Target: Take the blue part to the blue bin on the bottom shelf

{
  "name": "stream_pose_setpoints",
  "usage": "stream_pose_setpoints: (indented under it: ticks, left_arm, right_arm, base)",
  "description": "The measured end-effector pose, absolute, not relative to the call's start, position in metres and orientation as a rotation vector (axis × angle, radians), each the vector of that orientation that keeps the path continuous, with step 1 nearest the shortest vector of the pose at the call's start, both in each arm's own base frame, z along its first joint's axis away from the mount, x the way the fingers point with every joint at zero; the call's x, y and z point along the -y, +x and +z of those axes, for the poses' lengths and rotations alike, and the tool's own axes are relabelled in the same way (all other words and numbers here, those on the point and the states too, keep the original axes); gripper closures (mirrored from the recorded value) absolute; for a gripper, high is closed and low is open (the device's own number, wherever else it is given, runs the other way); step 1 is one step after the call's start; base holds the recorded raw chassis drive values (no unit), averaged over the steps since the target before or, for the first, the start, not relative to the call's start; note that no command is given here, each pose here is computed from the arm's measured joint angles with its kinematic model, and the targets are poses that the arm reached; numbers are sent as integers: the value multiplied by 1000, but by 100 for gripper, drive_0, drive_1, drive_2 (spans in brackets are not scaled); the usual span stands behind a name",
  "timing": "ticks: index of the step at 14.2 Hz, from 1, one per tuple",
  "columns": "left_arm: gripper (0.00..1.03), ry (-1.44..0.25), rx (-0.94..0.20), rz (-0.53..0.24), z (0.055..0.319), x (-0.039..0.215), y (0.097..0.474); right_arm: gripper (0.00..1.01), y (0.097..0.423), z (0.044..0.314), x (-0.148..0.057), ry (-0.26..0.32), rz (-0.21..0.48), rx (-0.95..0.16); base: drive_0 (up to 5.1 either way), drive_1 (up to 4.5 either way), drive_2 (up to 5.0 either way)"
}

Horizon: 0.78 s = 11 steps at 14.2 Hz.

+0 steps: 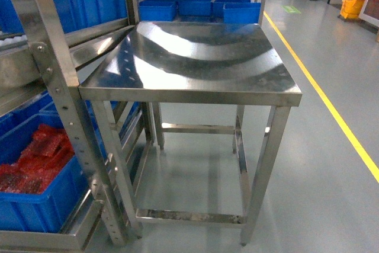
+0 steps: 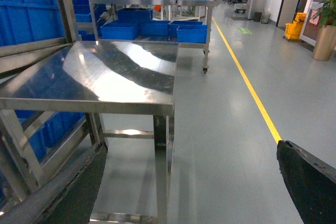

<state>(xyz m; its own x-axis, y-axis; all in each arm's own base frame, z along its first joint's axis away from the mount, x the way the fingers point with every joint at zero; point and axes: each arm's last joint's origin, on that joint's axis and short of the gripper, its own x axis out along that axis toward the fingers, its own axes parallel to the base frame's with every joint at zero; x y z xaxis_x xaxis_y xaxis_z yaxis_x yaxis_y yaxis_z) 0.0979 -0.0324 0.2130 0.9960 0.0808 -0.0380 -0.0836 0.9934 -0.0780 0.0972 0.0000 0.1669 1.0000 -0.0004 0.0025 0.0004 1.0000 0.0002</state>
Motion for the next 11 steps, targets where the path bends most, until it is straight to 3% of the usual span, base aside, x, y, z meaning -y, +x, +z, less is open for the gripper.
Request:
stream_pose_setpoints:
  ticks: [3, 8, 11]
  left_arm:
    - [59, -81, -32, 82, 213, 32, 98]
    - [59, -80, -33, 82, 213, 32, 98]
    - [59, -80, -34, 78, 213, 32, 98]
  right_arm:
    - [3, 97, 167, 0, 0, 0, 2]
    - [3, 97, 167, 0, 1, 0, 4]
    - [3, 97, 167, 0, 0, -1, 2]
  base:
    - [9, 384, -367]
    - [0, 0, 0]
    - [-473, 236, 236]
